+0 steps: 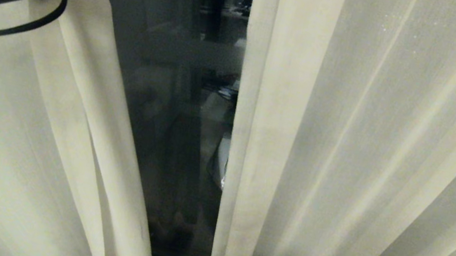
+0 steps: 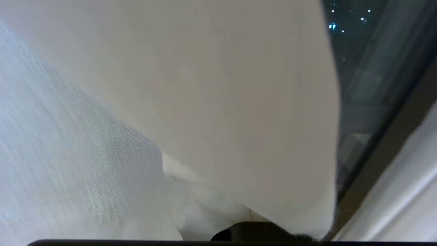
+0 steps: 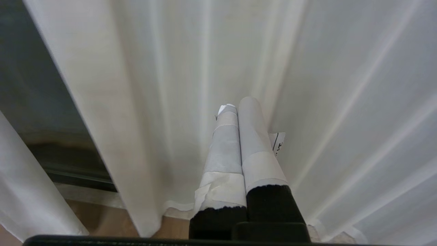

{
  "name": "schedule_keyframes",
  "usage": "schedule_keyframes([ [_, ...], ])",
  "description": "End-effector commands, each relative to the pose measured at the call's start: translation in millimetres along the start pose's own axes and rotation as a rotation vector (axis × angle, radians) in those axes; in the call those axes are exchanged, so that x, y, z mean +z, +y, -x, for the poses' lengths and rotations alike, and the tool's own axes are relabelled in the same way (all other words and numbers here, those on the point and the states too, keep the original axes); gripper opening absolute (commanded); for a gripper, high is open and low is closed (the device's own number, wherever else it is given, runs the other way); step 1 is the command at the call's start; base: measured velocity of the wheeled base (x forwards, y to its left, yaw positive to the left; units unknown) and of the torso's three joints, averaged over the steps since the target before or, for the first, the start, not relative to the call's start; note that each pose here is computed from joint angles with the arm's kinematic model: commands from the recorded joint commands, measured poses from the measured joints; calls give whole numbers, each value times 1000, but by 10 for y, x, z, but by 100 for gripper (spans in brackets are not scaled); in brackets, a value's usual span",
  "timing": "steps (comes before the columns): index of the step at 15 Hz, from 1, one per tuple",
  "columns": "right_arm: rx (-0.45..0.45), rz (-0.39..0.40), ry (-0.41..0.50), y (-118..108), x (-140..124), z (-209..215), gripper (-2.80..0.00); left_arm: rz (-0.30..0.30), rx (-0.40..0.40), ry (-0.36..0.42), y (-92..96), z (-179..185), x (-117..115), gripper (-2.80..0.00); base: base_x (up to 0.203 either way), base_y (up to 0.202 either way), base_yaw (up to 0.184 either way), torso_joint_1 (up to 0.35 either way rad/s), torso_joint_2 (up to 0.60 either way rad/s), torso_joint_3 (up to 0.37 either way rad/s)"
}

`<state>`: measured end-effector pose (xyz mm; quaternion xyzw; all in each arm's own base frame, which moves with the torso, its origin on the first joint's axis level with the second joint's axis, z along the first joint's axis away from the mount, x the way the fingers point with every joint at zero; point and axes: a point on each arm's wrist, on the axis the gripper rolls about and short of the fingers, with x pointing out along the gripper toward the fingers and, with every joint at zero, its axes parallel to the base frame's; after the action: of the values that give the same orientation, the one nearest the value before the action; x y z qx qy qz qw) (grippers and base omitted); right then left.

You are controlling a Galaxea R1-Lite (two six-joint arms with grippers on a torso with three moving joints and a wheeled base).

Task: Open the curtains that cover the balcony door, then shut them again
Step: Close the inner curtains on both sides

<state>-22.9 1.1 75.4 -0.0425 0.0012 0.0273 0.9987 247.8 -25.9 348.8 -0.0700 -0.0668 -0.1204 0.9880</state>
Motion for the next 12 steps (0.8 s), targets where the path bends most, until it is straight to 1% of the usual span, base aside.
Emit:
schedule_keyframes([
  [1, 1, 1, 0, 0, -1, 0, -280, 2, -7, 5, -11, -20, -19, -280, 0, -186, 3, -1, -1, 5],
  [12, 1, 1, 0, 0, -1, 0, -280, 2, -6, 12, -8, -24, -40, -280, 0, -191, 2, 4, 3, 3],
])
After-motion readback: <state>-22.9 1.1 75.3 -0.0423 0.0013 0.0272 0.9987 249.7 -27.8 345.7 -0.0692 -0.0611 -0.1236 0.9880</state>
